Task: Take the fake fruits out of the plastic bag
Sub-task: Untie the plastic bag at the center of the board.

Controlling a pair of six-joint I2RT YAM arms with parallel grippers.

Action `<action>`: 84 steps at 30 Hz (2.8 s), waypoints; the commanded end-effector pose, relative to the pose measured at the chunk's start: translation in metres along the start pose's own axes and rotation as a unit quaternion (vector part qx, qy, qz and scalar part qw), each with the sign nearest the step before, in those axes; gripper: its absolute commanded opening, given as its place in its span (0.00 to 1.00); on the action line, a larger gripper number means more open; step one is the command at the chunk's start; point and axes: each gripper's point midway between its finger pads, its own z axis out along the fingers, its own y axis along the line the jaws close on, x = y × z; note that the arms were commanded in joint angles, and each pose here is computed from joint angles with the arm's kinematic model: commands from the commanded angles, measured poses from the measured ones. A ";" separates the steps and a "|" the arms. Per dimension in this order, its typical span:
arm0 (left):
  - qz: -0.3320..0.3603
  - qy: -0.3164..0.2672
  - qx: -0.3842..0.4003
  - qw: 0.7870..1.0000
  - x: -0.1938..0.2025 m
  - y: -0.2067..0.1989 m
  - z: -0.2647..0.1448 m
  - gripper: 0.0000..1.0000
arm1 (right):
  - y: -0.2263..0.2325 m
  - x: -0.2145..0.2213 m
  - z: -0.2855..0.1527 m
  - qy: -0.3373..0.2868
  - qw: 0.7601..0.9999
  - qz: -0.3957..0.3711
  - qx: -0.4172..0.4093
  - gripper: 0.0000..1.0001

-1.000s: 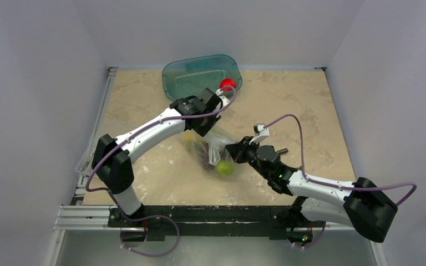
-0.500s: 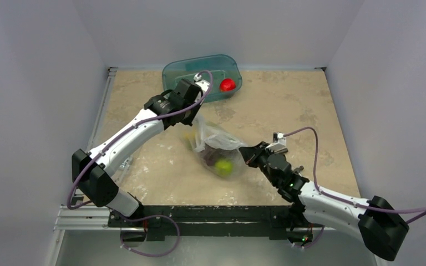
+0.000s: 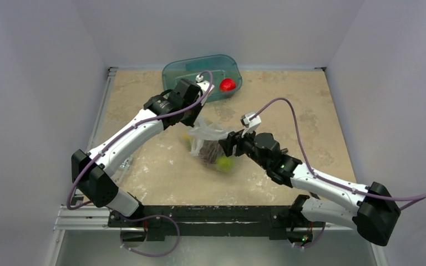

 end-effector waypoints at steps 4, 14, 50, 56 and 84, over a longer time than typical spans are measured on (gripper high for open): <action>0.005 -0.014 0.015 1.000 -0.011 -0.004 -0.003 0.00 | 0.059 -0.022 0.006 -0.011 0.984 -0.153 -0.089 0.76; 0.006 -0.014 0.019 1.000 -0.011 -0.005 -0.004 0.00 | 0.063 -0.018 0.041 -0.008 0.990 -0.143 -0.010 0.80; 0.017 -0.055 -0.009 0.998 -0.021 0.010 -0.022 0.00 | 0.114 -0.034 -0.021 -0.029 0.951 -0.244 -0.189 0.94; 0.018 -0.051 -0.008 0.998 -0.019 0.010 -0.022 0.00 | 0.132 -0.023 0.013 -0.024 0.937 -0.328 -0.121 0.99; 0.104 -0.232 0.108 0.961 -0.045 -0.032 -0.087 0.67 | 0.078 -0.030 -0.033 -0.126 0.990 -0.053 -0.032 0.00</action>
